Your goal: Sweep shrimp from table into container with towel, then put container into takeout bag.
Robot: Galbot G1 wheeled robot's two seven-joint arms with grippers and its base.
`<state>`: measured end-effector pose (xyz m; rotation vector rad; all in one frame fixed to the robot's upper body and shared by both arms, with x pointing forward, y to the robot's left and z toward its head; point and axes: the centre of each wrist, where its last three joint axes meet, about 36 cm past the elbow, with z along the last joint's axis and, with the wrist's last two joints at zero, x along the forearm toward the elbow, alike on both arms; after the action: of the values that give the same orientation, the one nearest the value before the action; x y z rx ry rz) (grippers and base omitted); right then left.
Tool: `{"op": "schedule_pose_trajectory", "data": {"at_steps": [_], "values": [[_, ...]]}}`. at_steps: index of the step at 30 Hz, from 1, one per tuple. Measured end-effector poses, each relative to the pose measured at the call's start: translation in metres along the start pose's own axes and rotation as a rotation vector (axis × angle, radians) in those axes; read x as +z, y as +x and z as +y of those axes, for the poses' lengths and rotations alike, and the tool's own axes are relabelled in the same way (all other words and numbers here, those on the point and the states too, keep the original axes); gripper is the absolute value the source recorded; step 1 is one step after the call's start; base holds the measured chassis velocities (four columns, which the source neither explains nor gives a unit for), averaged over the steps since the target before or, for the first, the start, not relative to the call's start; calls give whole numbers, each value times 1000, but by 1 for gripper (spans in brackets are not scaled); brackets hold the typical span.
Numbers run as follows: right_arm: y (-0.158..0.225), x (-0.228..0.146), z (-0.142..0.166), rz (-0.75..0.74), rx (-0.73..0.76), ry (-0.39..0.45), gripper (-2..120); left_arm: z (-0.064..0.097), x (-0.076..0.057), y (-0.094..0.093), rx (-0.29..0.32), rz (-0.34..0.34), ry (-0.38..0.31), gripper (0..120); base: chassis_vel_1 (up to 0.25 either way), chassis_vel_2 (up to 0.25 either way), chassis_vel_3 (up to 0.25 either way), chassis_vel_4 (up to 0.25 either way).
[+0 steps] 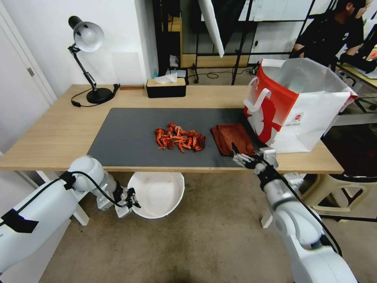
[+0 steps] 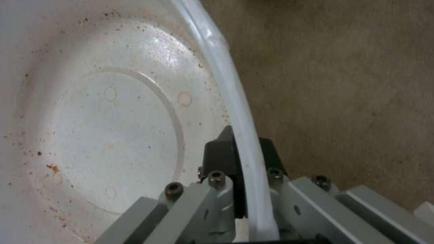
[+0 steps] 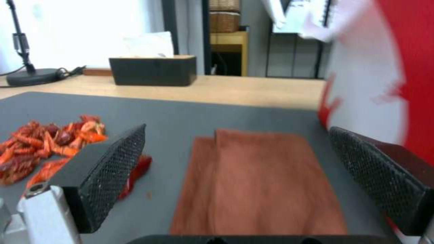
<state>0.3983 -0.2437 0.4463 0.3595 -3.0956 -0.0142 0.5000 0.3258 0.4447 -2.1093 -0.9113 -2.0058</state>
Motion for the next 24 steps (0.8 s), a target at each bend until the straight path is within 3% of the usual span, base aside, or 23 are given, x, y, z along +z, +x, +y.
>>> {"op": "schedule_pose_trajectory", "data": {"at_steps": [4, 10, 24], "values": [[-28, -6, 2, 13, -22, 27, 100, 2, 0, -2, 3, 0, -2, 0, 0, 0, 0, 0], [-64, -12, 13, 180, 58, 80, 100, 4, 7, 1, 4, 10, 1, 0, 0, 0, 0, 0], [-90, -15, 18, 313, 132, 103, 100, 6, 8, 2, 11, 12, -11, 0, 0, 0, 0, 0]]}}
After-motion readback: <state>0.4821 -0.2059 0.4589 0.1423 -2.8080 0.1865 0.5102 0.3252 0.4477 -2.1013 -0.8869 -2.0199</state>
